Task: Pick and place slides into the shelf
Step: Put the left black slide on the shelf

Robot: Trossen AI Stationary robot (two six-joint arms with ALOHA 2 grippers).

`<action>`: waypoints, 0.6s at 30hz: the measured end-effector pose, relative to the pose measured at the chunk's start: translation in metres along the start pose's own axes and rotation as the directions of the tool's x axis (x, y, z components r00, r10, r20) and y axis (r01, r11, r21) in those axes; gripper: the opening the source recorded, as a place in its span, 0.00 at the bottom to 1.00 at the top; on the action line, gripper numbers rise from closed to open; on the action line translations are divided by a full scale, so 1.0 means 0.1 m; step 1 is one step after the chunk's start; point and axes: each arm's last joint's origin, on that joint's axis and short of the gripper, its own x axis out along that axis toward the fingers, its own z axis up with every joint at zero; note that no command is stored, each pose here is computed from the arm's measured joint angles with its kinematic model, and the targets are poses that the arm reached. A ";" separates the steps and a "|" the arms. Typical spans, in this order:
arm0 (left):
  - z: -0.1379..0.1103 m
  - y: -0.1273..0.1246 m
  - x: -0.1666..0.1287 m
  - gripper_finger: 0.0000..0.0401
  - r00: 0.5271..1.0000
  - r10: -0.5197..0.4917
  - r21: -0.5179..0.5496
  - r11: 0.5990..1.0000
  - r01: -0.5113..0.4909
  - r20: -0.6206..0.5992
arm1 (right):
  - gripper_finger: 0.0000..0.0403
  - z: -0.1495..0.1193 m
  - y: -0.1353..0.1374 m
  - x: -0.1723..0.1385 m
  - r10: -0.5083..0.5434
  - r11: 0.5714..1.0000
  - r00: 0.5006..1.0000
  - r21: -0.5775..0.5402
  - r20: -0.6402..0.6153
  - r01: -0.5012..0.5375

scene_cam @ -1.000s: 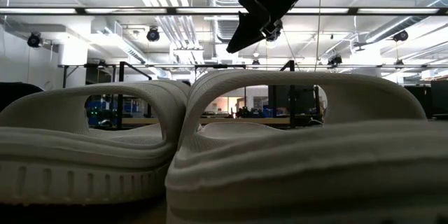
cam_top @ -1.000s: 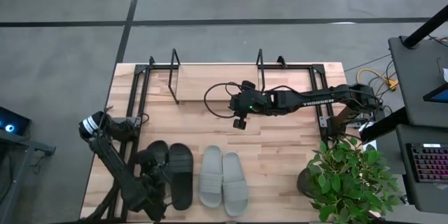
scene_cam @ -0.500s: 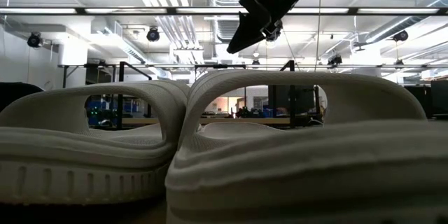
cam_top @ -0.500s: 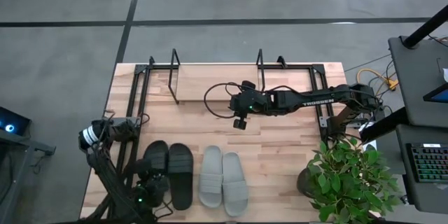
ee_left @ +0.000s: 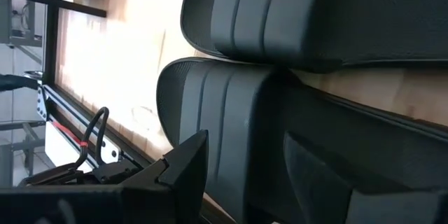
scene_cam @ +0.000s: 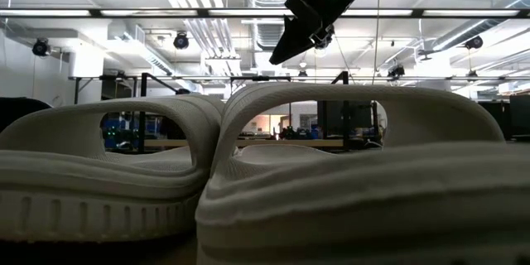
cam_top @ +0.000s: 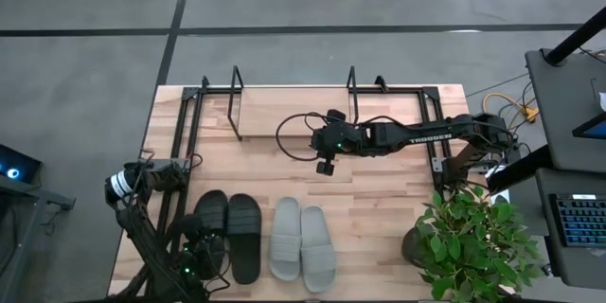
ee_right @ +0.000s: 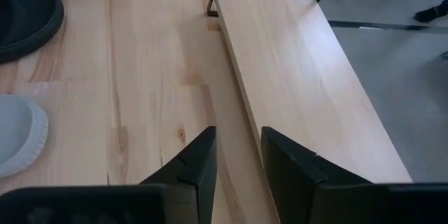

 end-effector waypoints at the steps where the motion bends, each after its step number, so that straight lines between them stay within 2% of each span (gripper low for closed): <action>1: -0.01 0.00 0.01 0.43 1.000 0.005 0.002 1.000 -0.005 -0.001 | 0.26 0.00 0.00 0.00 0.000 1.000 1.000 -0.001 -0.003 0.000; 6: -0.07 0.00 0.12 0.43 0.996 0.025 0.014 1.000 -0.024 -0.081 | 0.25 0.00 0.00 0.00 0.000 1.000 1.000 -0.001 -0.005 0.000; 18: -0.15 0.00 0.32 0.43 0.994 0.066 0.030 0.998 -0.064 -0.089 | 0.25 -0.01 0.00 0.00 0.001 1.000 1.000 -0.002 -0.007 -0.001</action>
